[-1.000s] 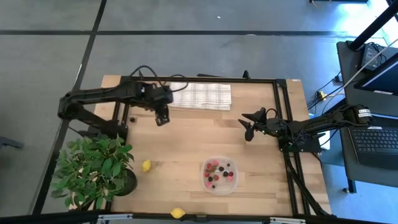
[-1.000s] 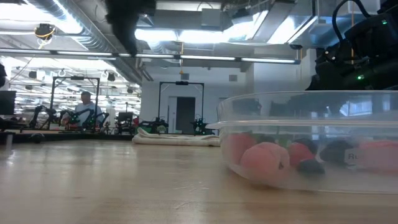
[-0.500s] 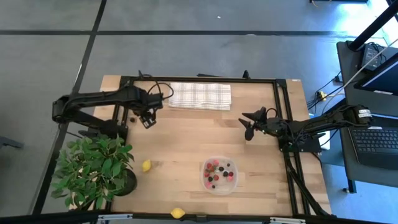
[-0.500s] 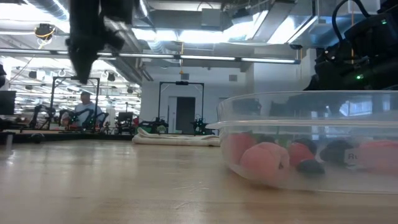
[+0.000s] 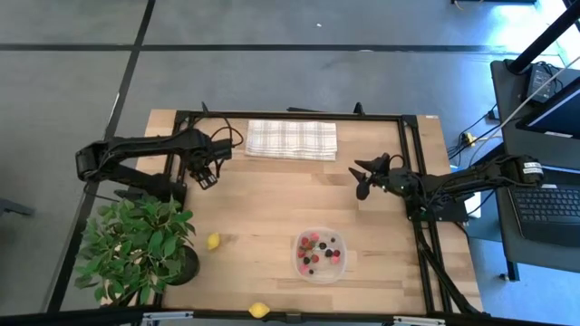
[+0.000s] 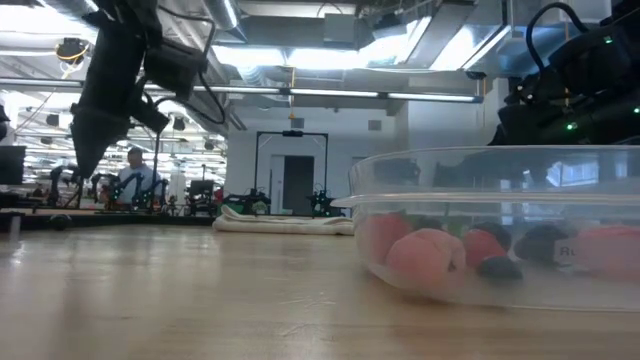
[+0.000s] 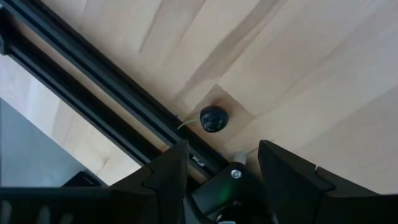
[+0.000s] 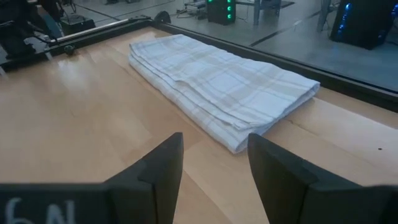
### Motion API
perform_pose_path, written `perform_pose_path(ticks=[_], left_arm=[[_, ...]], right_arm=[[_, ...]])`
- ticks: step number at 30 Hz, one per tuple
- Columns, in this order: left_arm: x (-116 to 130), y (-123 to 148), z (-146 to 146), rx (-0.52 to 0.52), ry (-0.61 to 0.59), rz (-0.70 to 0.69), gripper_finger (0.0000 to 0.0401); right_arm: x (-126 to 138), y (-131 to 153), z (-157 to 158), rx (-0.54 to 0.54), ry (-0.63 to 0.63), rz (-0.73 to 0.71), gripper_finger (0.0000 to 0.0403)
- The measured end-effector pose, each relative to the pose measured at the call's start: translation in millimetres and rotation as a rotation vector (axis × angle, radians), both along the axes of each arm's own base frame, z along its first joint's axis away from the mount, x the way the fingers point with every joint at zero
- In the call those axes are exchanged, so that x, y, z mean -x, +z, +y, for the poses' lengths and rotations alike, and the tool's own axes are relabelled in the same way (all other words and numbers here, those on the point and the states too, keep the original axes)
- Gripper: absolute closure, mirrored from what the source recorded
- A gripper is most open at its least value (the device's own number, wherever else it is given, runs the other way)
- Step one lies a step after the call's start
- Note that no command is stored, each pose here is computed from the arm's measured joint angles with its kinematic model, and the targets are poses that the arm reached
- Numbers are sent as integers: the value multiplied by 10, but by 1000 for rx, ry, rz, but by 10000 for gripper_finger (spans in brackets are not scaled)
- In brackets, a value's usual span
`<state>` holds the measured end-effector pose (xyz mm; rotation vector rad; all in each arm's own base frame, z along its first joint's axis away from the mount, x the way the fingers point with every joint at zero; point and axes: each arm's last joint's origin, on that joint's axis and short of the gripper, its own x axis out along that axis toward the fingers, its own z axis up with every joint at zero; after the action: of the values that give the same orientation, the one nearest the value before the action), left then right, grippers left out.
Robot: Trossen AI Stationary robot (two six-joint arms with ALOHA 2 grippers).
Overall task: Pick and placing Produce into tupperware
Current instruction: Put the dark purple cherry into the transparent bin
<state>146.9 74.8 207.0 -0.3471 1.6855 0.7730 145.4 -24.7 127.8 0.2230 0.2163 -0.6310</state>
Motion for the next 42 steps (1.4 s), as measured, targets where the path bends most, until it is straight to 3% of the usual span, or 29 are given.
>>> perform_pose_path(ticks=[14,19,26,34,42], left_arm=[[-6,-87,117,-28,72,-80,211],[32,-89,160,10,133,-94,179],[77,-85,221,-39,168,-64,129],[98,-124,214,-19,118,-44,129],[177,-304,190,8,158,-37,130]], right_arm=[[13,0,-66,0,-45,0,221],[13,0,-66,0,-45,0,221],[13,-1,-66,3,-44,3,221],[13,-1,-66,16,-39,13,221],[13,-2,-66,16,-39,14,221]])
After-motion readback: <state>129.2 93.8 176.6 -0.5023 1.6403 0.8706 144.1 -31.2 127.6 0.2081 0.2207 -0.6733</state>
